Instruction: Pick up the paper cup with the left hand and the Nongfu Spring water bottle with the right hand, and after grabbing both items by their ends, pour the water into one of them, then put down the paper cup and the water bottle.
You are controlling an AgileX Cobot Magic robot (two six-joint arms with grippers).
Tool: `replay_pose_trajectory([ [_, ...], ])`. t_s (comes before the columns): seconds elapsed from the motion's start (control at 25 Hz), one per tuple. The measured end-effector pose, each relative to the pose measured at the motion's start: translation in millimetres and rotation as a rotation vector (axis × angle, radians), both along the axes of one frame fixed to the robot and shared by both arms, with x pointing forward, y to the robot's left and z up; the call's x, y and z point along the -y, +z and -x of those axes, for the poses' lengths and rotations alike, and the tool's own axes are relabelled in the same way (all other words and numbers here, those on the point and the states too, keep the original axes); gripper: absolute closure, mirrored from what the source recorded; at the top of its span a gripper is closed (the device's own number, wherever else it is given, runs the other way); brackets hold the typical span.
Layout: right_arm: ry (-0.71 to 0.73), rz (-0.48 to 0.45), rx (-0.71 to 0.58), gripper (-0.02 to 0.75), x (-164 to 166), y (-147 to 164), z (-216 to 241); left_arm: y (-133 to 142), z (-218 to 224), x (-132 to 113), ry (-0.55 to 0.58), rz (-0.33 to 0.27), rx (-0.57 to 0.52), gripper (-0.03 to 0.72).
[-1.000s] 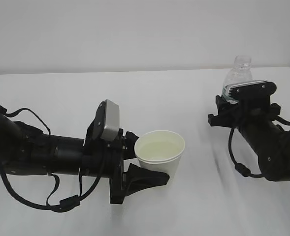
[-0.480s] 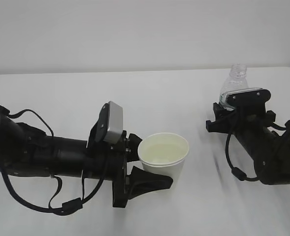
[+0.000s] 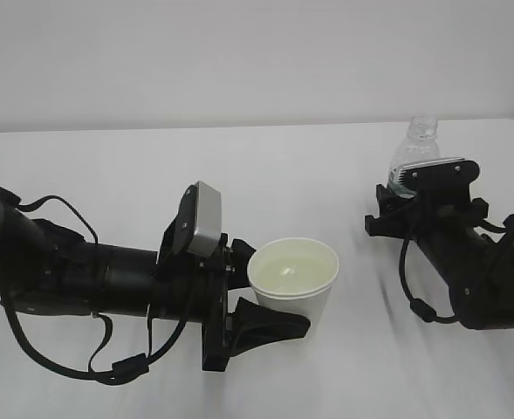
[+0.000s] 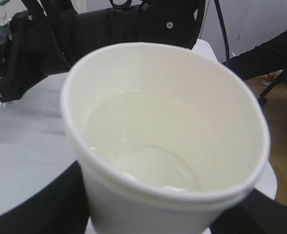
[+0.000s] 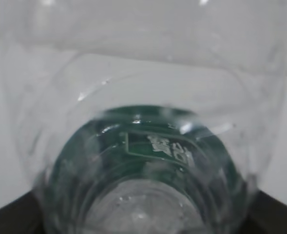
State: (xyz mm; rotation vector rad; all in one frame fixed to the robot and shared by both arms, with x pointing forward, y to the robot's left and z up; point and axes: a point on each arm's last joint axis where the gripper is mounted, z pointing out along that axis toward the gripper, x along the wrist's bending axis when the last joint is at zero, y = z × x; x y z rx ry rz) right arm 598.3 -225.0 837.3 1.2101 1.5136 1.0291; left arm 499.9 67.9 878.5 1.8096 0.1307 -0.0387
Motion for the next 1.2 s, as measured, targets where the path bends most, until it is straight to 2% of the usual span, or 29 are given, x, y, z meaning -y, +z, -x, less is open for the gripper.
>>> replay_pose_trajectory([
  [0.16, -0.005, 0.003, -0.004, 0.167, 1, -6, 1, 0, 0, 0, 0.000, 0.000, 0.000, 0.215],
  [0.28, -0.006, 0.004, -0.005, 0.142, 1, -8, 1, 0, 0, 0, 0.003, 0.001, -0.001, 0.215],
  [0.64, -0.007, 0.005, -0.008, 0.138, 1, -9, 3, 0, -1, 0, 0.013, 0.005, -0.003, 0.215],
  [1.2, -0.007, 0.008, -0.019, 0.138, 8, 12, 30, 1, -4, 0, 0.042, 0.016, -0.007, 0.215],
])
